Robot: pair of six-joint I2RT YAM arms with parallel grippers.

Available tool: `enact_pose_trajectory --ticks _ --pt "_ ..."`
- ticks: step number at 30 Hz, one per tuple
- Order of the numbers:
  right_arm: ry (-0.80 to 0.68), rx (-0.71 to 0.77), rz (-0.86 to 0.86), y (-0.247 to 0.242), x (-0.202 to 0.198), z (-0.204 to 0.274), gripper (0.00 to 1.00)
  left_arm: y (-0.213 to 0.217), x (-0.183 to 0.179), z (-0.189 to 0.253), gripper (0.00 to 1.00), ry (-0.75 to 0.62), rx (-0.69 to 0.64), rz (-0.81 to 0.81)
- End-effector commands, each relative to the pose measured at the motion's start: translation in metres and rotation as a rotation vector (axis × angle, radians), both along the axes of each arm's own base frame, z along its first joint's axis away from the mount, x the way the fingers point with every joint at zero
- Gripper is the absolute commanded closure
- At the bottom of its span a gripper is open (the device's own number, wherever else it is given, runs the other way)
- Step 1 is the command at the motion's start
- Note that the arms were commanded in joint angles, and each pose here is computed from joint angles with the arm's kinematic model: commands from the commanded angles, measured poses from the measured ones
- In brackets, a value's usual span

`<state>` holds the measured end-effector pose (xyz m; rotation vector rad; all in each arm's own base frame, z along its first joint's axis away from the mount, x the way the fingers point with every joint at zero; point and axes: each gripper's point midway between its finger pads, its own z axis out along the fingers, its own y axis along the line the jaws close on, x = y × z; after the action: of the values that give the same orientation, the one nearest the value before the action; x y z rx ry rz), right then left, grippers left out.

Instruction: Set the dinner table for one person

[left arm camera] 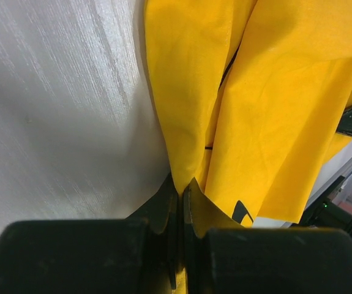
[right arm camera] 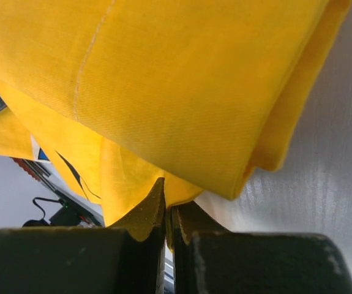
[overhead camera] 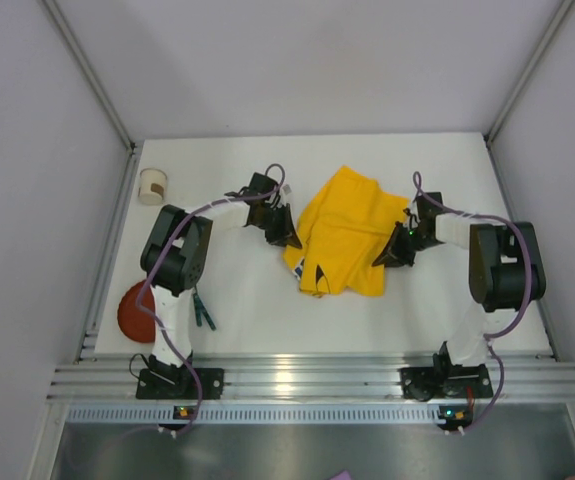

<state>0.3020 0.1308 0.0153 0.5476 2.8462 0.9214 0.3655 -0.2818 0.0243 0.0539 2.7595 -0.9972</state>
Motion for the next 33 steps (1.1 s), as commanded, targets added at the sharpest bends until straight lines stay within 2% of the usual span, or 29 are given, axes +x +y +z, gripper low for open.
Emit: enact_pose_trajectory --ticks 1,5,10,16,21,23,27,33 --pt "0.004 -0.107 0.034 -0.013 0.0 -0.017 1.0 0.017 0.001 -0.009 1.0 -0.011 0.102 0.049" --pt "0.001 -0.142 0.032 -0.025 0.004 -0.015 1.0 0.039 0.01 -0.012 1.0 -0.023 0.21 0.112" --pt "0.038 -0.177 -0.073 -0.073 0.003 -0.017 1.0 0.089 0.02 -0.011 1.0 -0.017 0.262 0.282" --pt "0.134 -0.247 -0.224 -0.124 -0.011 -0.026 1.0 0.151 0.004 -0.003 1.0 0.001 0.371 0.526" --pt "0.179 -0.304 -0.248 -0.134 -0.019 -0.028 1.0 0.187 -0.023 0.006 1.0 -0.005 0.485 0.718" --pt "0.191 -0.336 -0.26 -0.139 -0.022 -0.028 1.0 0.194 -0.032 0.008 1.0 -0.007 0.502 0.746" --pt "0.252 -0.354 -0.286 -0.139 -0.038 -0.021 1.0 0.207 -0.058 0.006 1.0 0.085 0.577 0.805" --pt "0.282 -0.395 -0.348 -0.138 -0.073 0.001 1.0 0.203 -0.067 0.012 1.0 0.109 0.568 0.769"
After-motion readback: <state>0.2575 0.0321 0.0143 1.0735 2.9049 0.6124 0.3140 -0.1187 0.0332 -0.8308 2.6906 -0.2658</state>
